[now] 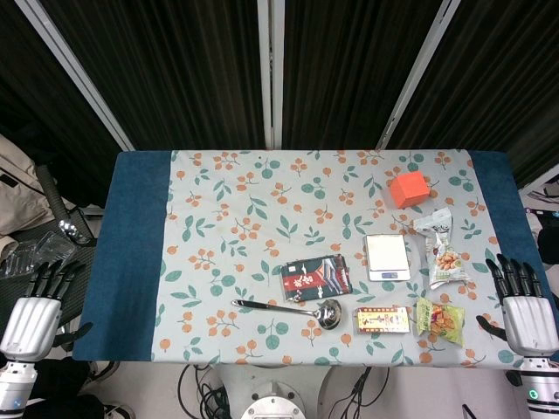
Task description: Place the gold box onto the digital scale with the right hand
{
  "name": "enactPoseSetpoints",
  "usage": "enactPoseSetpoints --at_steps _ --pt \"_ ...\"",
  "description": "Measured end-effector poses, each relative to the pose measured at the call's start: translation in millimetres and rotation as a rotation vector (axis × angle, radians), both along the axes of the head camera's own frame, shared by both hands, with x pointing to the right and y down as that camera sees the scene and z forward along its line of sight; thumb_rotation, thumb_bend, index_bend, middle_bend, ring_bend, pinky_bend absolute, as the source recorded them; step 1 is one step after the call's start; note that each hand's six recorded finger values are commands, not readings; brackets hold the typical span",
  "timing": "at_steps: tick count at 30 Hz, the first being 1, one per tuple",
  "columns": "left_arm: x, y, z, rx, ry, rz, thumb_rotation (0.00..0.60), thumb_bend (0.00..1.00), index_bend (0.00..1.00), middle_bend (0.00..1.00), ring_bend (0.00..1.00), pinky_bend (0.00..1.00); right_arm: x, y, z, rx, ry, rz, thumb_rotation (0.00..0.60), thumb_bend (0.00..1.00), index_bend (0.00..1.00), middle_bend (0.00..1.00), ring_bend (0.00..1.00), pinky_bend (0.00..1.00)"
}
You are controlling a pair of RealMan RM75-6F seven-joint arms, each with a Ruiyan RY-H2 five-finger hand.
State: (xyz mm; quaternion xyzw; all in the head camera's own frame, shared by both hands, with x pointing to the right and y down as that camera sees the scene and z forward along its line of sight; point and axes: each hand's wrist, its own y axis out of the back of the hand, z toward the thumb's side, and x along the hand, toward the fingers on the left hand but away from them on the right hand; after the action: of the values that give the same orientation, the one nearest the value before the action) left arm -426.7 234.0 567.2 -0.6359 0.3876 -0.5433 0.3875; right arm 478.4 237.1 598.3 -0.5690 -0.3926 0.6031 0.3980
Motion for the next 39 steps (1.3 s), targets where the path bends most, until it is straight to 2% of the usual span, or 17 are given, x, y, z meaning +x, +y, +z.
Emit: enactPoseSetpoints --at_steps 13,19,24,28,32,39 --pt "-1 2 -5 0.005 -0.004 0.001 0.600 0.05 0.11 0.08 0.00 0.00 -7 1 1 -0.001 -0.017 -0.019 0.600 0.00 0.00 0.00 0.00 0.00" --pt "2 2 -2 -0.004 0.000 0.009 0.600 0.05 0.11 0.08 0.00 0.00 -15 4 5 -0.031 -0.032 -0.042 0.600 0.00 0.00 0.00 0.00 0.00" --pt "2 0 1 -0.010 0.003 0.008 0.600 0.05 0.11 0.08 0.00 0.00 -37 10 12 -0.100 -0.105 -0.087 0.600 0.00 0.00 0.00 0.00 0.00" --pt "4 1 4 -0.015 0.009 0.013 0.600 0.05 0.11 0.08 0.00 0.00 -52 14 22 -0.152 -0.106 -0.140 0.600 0.00 0.00 0.00 0.00 0.00" --pt "5 5 6 -0.027 0.010 0.017 0.600 0.05 0.11 0.08 0.00 0.00 -79 22 39 -0.244 -0.129 -0.210 0.600 0.00 0.00 0.00 0.00 0.00" --pt "-1 8 4 -0.022 0.014 -0.002 0.600 0.05 0.11 0.08 0.00 0.00 -114 31 65 -0.343 -0.105 -0.297 0.600 0.03 0.00 0.00 0.00 0.00"
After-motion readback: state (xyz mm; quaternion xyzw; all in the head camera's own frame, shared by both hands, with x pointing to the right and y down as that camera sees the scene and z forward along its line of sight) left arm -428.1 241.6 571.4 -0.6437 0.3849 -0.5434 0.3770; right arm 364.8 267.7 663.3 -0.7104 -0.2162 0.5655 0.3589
